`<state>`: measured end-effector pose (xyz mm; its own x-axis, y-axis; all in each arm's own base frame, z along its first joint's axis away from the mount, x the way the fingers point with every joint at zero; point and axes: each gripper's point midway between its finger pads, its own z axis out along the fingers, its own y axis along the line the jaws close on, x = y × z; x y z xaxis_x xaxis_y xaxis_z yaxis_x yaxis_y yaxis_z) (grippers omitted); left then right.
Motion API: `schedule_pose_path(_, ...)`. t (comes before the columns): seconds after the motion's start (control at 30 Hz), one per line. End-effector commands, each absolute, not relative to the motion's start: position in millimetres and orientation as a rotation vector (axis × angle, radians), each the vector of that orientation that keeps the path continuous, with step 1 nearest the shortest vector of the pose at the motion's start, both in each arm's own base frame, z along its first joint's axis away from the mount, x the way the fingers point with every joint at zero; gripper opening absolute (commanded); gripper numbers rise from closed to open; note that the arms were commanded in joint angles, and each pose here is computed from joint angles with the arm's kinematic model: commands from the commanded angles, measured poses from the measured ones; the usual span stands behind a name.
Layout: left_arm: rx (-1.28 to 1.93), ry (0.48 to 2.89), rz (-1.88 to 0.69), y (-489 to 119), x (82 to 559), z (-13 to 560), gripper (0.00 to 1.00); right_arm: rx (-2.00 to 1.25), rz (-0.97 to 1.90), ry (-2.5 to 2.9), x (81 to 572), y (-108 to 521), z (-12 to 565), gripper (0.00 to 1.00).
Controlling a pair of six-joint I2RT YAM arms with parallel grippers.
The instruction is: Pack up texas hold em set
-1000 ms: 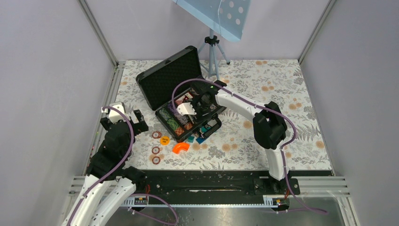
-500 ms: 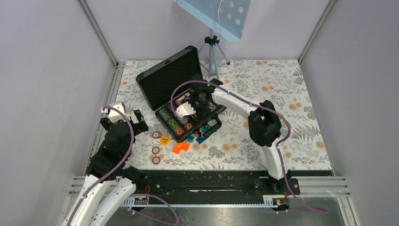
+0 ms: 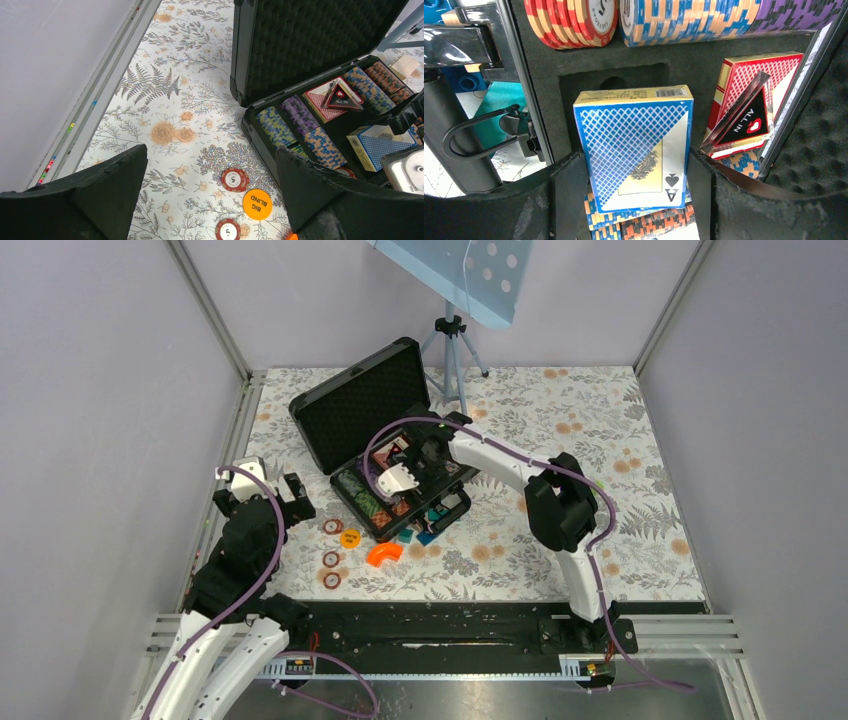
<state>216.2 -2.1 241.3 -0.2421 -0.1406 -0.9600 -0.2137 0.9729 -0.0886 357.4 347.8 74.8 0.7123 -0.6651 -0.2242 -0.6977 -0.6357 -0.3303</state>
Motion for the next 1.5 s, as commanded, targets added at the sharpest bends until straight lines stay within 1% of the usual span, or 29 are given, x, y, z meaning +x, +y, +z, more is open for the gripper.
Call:
schedule_pose_path(0.0, -0.282, 1.773, 0.062, -1, 221, 251, 0.99, -2.582, 0.088, 1.048, 350, 344, 69, 0.75)
schedule_pose_path(0.27, -0.281, 1.774, 0.059, -2, 221, 250, 0.99, -2.61, 0.091, 1.037, 341, 348, 64, 0.75)
schedule_pose_path(1.07, -0.274, 1.775, 0.051, -3, 221, 250, 0.99, -2.608, 0.264, 1.142, 309, 356, 63, 0.79)
schedule_pose_path(1.27, -0.274, 1.776, 0.052, -3, 221, 250, 0.99, -2.604, 0.248, 1.146, 311, 356, 64, 0.83)
schedule_pose_path(1.47, -0.271, 1.778, 0.049, -4, 221, 249, 0.99, -2.56, 0.259, 1.14, 311, 361, 80, 0.88)
